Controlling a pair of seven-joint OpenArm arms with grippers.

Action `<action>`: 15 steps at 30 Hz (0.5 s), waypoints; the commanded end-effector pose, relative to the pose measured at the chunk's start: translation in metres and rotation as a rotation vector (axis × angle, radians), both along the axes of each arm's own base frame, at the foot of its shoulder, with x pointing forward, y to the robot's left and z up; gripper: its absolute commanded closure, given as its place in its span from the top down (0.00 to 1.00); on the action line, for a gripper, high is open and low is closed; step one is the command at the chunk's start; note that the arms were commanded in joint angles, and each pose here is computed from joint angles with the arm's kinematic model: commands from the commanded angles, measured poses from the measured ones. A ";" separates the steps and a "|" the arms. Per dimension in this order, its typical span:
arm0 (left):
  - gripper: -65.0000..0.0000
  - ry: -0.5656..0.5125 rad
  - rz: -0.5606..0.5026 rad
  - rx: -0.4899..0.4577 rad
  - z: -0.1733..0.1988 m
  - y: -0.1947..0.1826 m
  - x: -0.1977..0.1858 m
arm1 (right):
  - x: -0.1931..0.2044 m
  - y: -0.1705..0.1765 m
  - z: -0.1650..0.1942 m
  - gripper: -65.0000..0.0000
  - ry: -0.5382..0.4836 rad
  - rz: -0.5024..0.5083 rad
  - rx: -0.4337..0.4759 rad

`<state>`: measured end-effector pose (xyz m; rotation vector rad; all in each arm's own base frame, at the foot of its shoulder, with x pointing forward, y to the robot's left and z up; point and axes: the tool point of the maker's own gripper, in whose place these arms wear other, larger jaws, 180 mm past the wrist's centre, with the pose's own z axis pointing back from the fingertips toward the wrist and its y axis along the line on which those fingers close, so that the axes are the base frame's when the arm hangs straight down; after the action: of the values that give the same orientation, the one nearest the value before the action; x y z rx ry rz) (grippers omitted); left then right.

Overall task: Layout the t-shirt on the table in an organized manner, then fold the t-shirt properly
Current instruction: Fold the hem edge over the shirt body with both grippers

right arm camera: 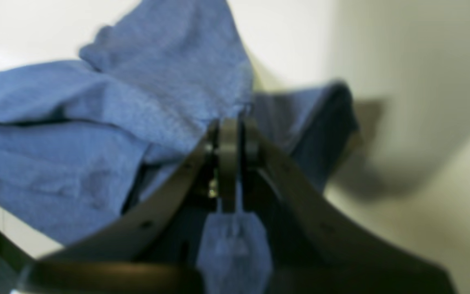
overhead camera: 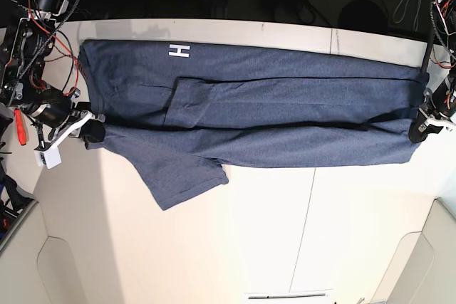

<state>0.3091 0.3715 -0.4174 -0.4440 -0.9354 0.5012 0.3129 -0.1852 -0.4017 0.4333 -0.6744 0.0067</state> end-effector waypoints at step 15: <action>0.00 0.033 -0.018 -0.007 0.008 0.012 -0.011 | -0.006 -0.014 0.004 0.00 0.004 0.010 -0.034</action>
<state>0.2873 0.3723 -0.4297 -0.4557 -0.8349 0.5165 0.2965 -0.1945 -0.4116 0.4104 -0.6148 0.0140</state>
